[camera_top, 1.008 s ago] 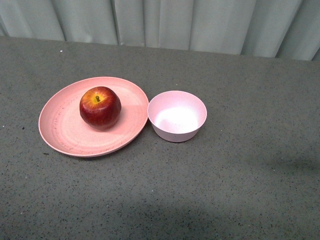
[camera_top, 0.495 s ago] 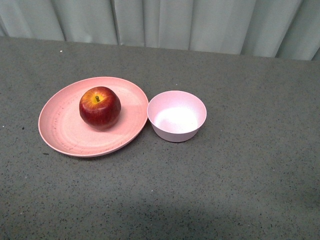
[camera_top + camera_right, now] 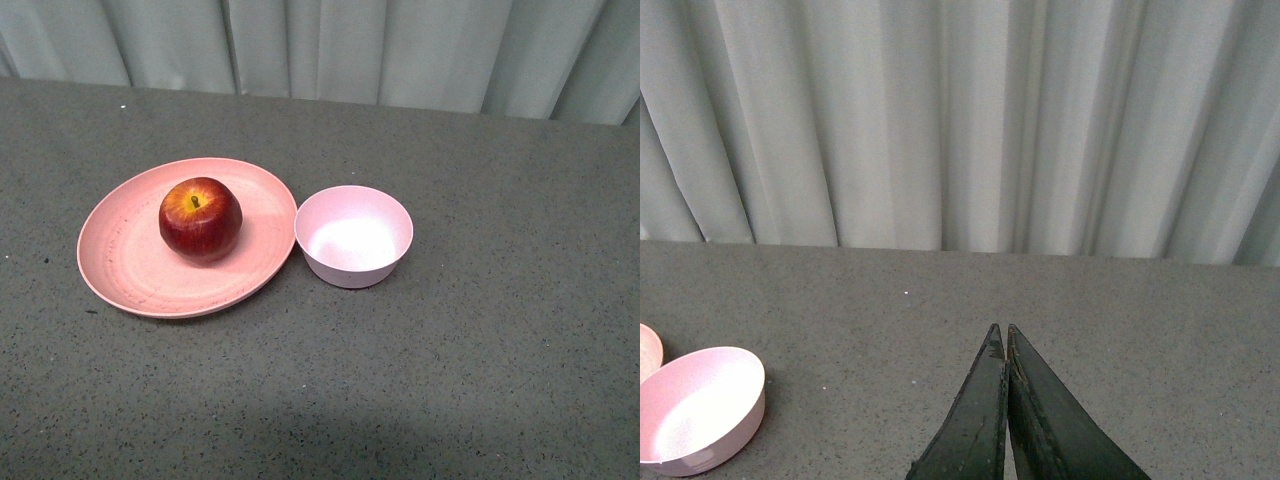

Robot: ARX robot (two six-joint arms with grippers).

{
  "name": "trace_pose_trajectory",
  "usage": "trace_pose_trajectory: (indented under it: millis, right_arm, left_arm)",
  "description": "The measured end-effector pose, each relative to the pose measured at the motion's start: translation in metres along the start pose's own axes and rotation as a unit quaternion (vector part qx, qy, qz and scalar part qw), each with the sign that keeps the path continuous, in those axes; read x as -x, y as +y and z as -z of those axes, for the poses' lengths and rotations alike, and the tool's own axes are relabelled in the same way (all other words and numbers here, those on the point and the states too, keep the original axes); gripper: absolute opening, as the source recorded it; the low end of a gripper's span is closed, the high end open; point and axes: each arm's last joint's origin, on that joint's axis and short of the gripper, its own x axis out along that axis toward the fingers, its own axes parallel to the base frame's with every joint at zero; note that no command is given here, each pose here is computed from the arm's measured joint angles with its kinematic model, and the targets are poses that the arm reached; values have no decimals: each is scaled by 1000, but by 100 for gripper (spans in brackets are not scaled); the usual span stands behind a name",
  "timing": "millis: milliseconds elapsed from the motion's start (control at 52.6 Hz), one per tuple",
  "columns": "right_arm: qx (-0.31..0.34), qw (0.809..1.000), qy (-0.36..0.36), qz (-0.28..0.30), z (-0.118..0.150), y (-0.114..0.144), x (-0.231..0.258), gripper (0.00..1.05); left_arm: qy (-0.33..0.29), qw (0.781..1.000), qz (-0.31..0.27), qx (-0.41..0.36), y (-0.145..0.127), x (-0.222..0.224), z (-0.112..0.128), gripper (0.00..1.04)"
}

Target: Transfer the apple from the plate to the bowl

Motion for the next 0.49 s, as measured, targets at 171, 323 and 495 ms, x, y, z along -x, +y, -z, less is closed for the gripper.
trace_pose_trajectory:
  millis: [171,323,495]
  right_arm:
    - [0,1000,-3,0,-2,0,6,1]
    - [0,1000,-4,0,-2,0,11,1]
    - [0,1000,-5,0,-2,0,14,1]
  left_arm:
    - [0,1000,0,0,0,0,0,98]
    - [0,1000,0,0,0,0,0,98]
    - [0,1000,0,0,0,0,0,98]
